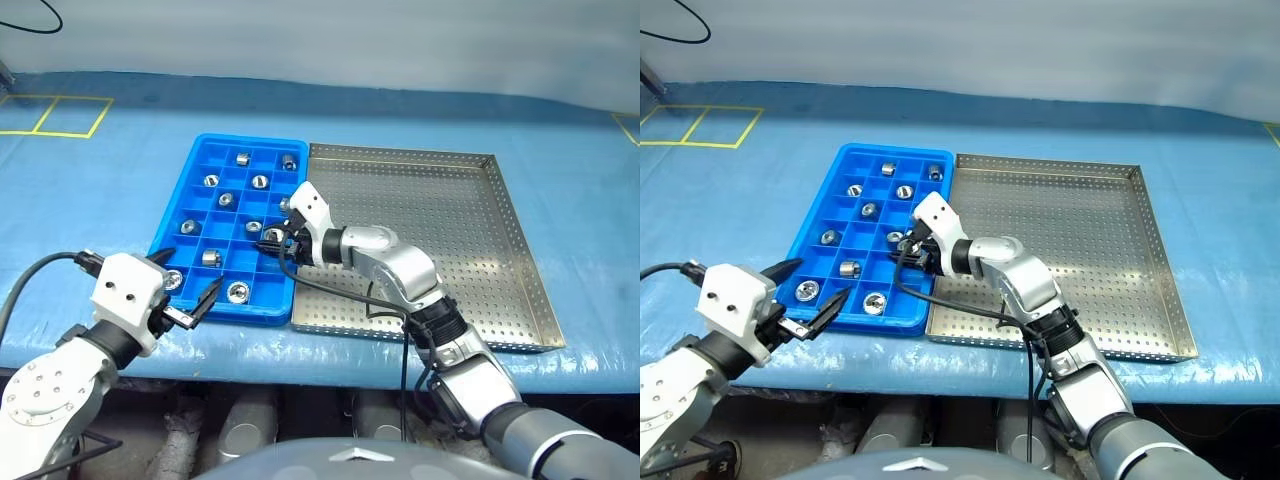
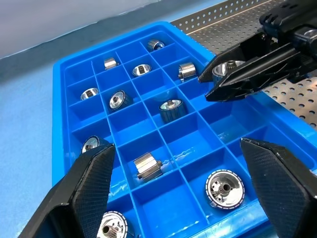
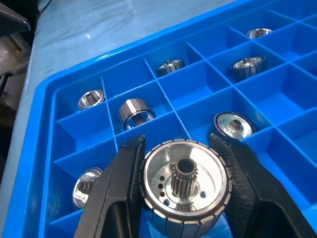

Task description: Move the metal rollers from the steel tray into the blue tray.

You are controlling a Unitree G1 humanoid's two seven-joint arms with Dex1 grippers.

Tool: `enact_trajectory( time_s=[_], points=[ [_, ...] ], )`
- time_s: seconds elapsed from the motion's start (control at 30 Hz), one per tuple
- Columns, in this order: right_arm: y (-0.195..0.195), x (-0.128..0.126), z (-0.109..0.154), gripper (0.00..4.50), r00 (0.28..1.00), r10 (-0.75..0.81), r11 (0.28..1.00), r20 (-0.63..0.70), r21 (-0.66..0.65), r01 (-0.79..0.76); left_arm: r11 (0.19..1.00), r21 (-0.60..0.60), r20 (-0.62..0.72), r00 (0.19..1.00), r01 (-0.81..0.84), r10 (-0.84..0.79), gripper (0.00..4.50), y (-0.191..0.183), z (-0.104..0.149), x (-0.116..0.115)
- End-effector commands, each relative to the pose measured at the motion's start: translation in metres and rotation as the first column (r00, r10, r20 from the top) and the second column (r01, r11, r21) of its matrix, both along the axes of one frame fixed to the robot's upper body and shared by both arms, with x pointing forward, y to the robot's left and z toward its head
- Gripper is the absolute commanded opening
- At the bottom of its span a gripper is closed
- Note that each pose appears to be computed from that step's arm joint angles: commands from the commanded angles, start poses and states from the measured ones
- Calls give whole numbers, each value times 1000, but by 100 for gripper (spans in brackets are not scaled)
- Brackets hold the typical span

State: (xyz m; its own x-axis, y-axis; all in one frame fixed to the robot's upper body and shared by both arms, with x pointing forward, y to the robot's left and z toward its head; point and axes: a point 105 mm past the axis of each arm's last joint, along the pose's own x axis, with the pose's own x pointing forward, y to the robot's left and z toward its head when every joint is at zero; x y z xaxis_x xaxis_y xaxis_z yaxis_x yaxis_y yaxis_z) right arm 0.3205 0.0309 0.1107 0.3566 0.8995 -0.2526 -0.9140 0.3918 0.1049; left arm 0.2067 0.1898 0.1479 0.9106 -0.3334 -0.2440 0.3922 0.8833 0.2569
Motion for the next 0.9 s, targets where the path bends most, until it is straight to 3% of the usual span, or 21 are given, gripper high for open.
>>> enact_trajectory(
  time_s=[0.03, 0.13, 0.2, 0.33, 0.53, 0.7, 0.9],
  points=[
    [4, -4, 10, 301, 999, 25, 999, 40, 28, -26, 999, 15, 40, 999, 33, -33, 439, -8, 10, 0],
    [3, -4, 11, 402, 999, 17, 999, 51, 34, -19, 999, 10, 42, 998, 48, -48, 439, -11, 11, 3],
    [0, 0, 16, 445, 996, -26, 998, 80, 56, 22, 998, 6, 40, 997, 60, -61, 439, -13, 10, 6],
    [-19, 14, 32, 445, 977, -155, 984, 145, 110, 140, 994, -29, 70, 993, 102, -100, 439, -24, 12, 15],
    [-88, 34, 35, 445, 907, -390, 920, 162, 100, 378, 965, -103, 108, 967, 240, -229, 439, -59, 6, 39],
    [-152, 32, 25, 445, 850, -496, 866, 179, 24, 500, 948, -143, 125, 955, 285, -269, 439, -67, 2, 69],
    [-182, 19, 17, 445, 836, -520, 850, 173, 4, 527, 927, -165, 133, 939, 336, -317, 439, -74, -4, 87]
  ],
)
